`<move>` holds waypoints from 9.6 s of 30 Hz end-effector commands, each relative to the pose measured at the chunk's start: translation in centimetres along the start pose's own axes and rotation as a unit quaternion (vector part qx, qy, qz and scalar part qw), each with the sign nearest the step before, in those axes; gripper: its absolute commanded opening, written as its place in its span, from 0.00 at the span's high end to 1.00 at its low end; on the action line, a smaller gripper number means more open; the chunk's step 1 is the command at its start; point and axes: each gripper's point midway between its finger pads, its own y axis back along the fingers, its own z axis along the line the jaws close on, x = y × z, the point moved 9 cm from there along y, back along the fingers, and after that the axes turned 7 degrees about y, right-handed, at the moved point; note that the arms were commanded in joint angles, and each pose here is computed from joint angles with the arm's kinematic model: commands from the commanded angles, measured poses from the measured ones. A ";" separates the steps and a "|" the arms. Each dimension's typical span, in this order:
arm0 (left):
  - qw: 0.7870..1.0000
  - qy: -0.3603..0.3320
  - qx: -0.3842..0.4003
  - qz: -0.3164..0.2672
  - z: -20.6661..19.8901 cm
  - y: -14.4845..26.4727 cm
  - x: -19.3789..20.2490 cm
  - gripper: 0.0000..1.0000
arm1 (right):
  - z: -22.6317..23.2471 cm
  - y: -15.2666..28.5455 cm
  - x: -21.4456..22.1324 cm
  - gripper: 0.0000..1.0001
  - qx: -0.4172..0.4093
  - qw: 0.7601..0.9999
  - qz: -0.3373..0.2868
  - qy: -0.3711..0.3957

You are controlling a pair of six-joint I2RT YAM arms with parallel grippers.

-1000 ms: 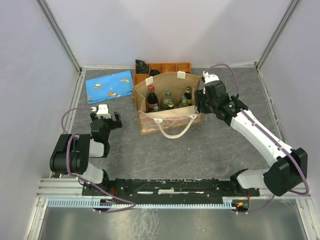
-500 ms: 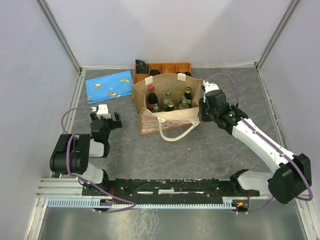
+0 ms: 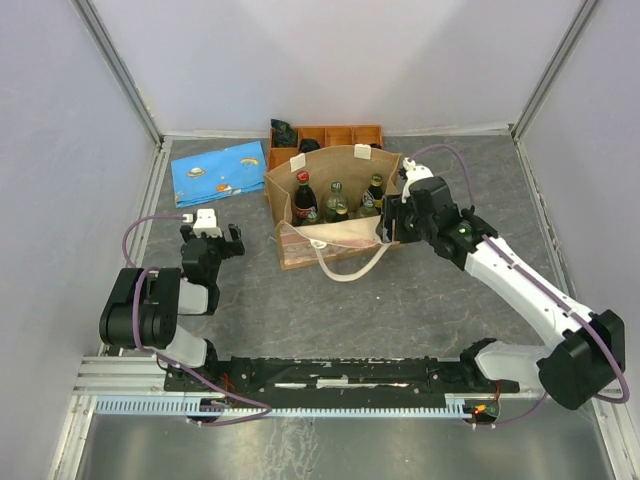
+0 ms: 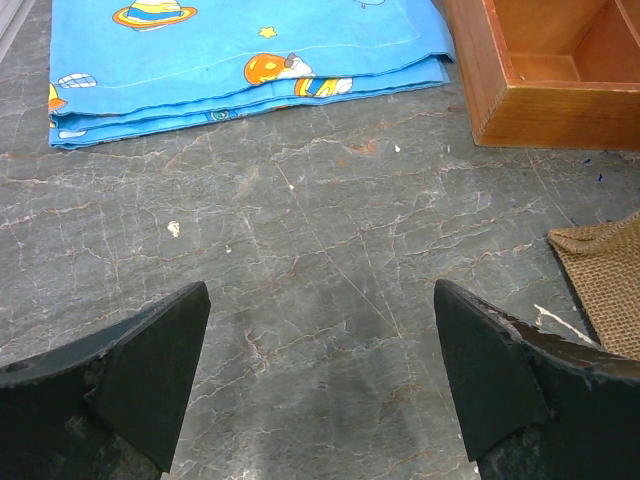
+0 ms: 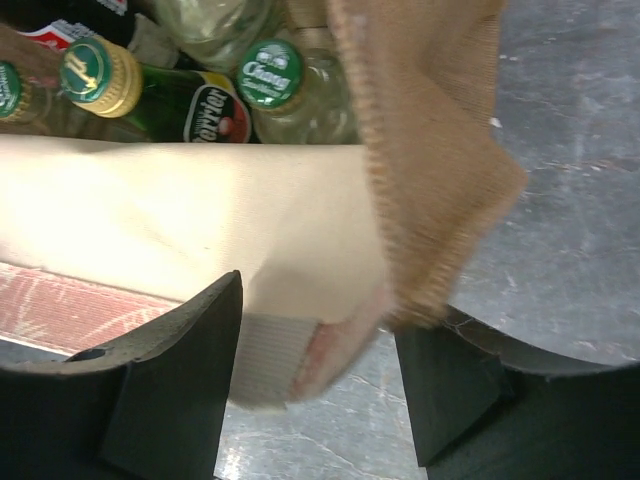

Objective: Take the beverage out of the canvas bag

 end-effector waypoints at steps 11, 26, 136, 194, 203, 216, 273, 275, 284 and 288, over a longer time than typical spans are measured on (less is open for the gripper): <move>0.999 0.003 0.002 -0.043 -0.1 -0.6 -1.7 0.01 | 3.6 -0.4 0.6 1.00 -0.069 0.996 0.039 0.032; 0.998 0.001 -0.022 -0.050 -0.5 -0.1 -4.6 0.01 | 3.6 -1.9 4.6 1.00 -0.038 0.986 0.129 0.095; 0.823 -0.239 0.511 0.064 -32.7 -1.8 -10.5 0.23 | 4.8 2.1 -0.1 1.00 -0.014 0.999 0.012 0.030; 0.808 -0.219 0.545 0.040 -34.4 -2.0 -11.1 0.44 | 4.9 0.2 0.2 1.00 -0.006 0.999 0.015 0.038; 0.805 -0.216 0.548 0.071 -33.5 -1.3 -9.1 0.57 | 4.8 0.3 0.4 1.00 -0.003 0.999 0.017 0.039; 0.785 -0.219 0.576 0.072 -32.2 1.0 -9.3 0.59 | 5.0 0.1 0.1 1.00 -0.004 0.999 0.018 0.039; 0.891 -0.197 0.408 0.042 -27.9 0.9 -9.3 0.25 | 4.9 0.3 0.5 1.00 -0.012 0.999 0.020 0.046; 0.890 -0.195 0.409 0.045 -27.9 0.9 -9.2 0.35 | 4.9 0.3 0.5 1.00 -0.011 0.999 0.020 0.047; 0.886 -0.197 0.416 0.056 -27.7 1.4 -9.1 0.97 | 4.9 0.3 0.5 1.00 -0.009 0.999 0.021 0.046; 0.881 -0.201 0.426 0.049 -27.7 1.7 -9.9 0.97 | 4.9 0.2 0.5 1.00 -0.009 0.999 0.021 0.045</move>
